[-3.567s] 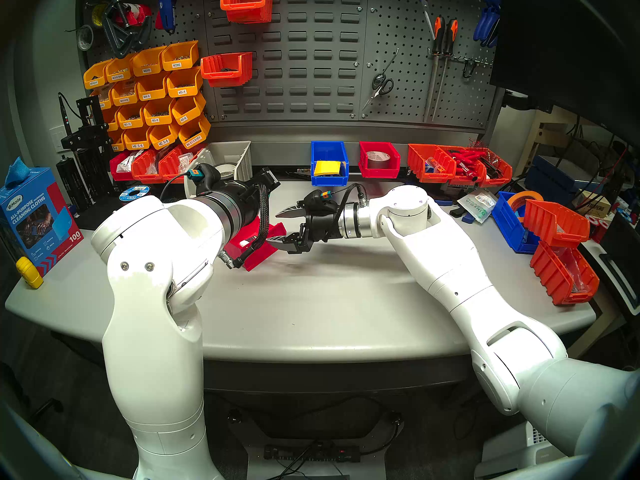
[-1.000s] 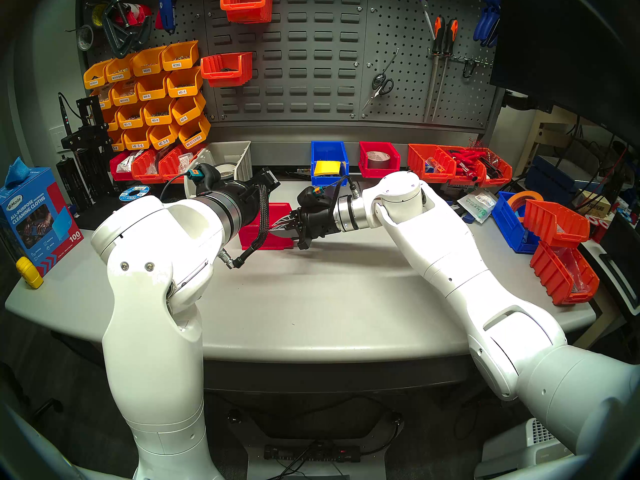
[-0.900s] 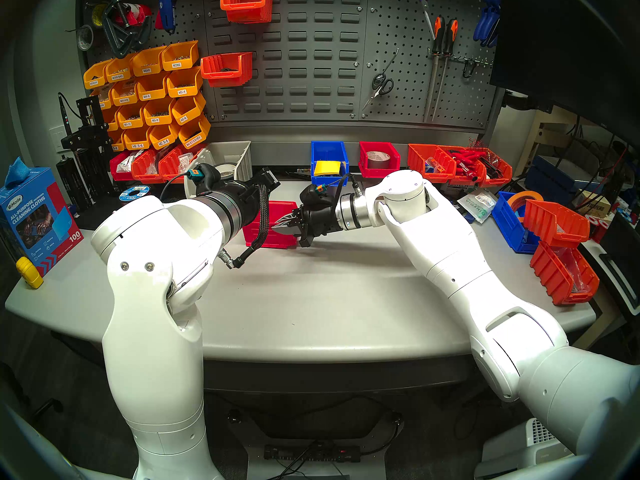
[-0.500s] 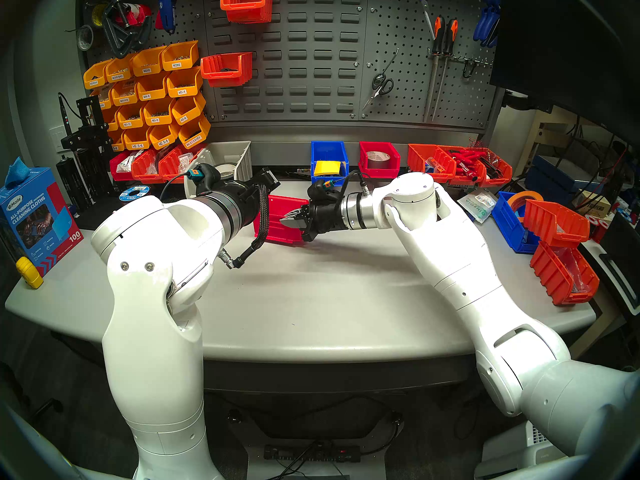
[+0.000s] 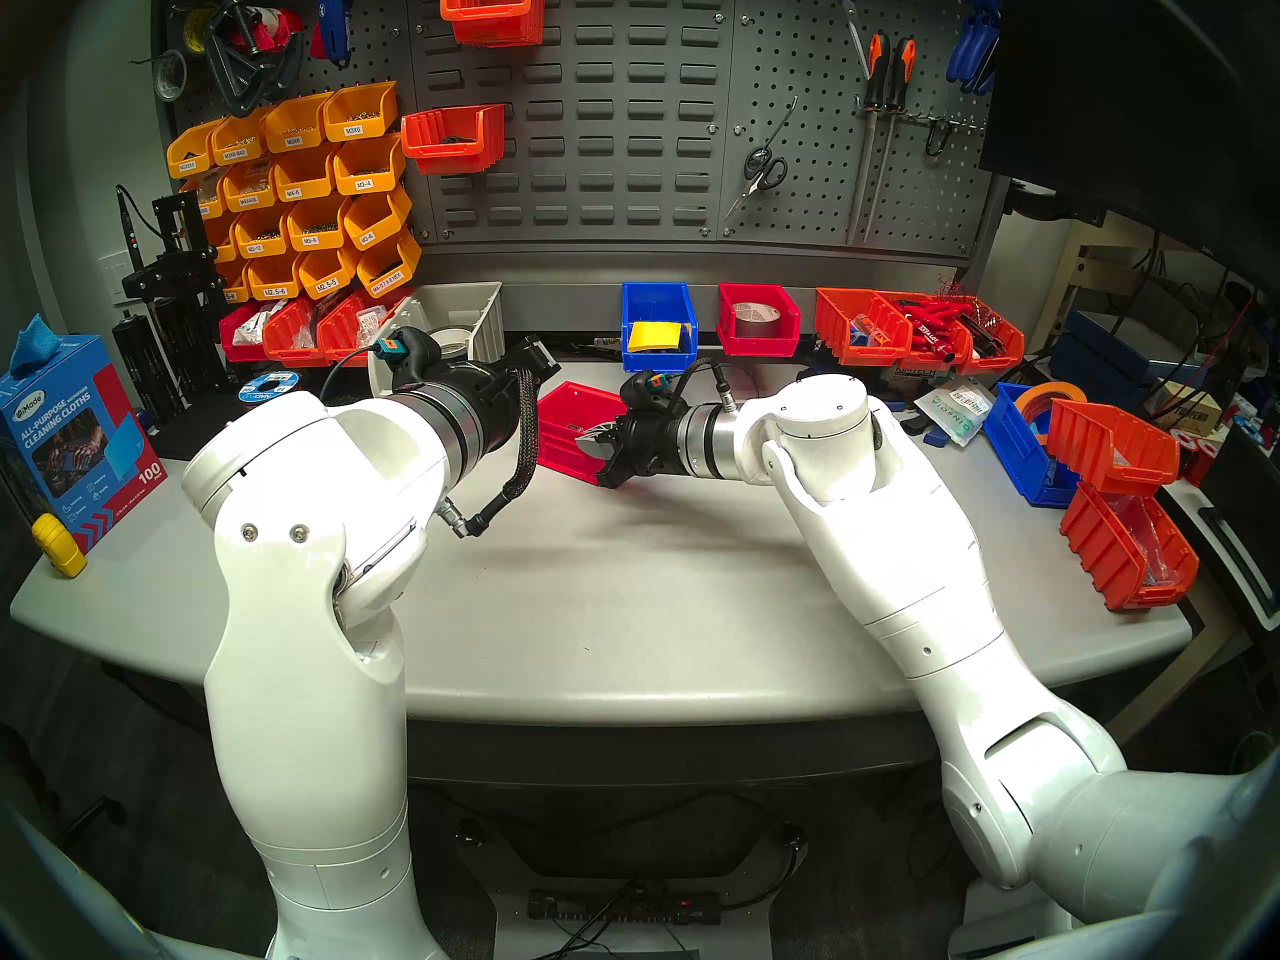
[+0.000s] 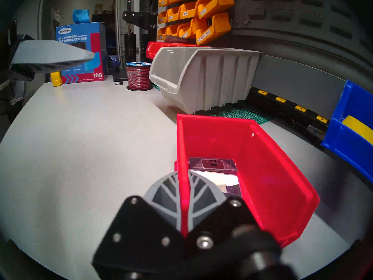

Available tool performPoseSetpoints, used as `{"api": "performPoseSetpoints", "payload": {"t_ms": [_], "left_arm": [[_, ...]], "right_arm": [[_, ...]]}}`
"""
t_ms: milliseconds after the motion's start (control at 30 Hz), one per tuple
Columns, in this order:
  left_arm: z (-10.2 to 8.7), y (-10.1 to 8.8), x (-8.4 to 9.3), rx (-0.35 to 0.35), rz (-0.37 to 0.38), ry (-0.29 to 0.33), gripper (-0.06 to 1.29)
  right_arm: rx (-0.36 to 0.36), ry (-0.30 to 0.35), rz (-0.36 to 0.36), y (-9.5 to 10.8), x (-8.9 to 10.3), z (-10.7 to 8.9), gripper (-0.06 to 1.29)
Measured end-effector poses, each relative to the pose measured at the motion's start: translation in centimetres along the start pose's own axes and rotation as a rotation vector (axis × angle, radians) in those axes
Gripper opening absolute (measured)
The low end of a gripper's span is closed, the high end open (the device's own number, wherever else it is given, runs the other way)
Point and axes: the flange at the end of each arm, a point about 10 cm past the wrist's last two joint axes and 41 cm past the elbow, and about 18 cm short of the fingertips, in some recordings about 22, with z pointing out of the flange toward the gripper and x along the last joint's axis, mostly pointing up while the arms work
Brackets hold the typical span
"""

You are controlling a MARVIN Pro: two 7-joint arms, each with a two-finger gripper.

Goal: Hang all the unorganized tool boxes onto the wall

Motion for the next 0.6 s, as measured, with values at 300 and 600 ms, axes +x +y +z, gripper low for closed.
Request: {"api": "performPoseSetpoints", "payload": {"t_ms": [300,600], "left_arm": [[0.0,0.0,0.0,0.0,0.0,0.0,1.23],[0.0,0.0,0.0,0.0,0.0,-0.001,1.23]], "right_arm": [[-0.149,-0.003,0.047,-2.6,1.1,0.2,-0.04],[-0.273,0.006,0.064,-5.7,3.2,0.3,-0.04]]}}
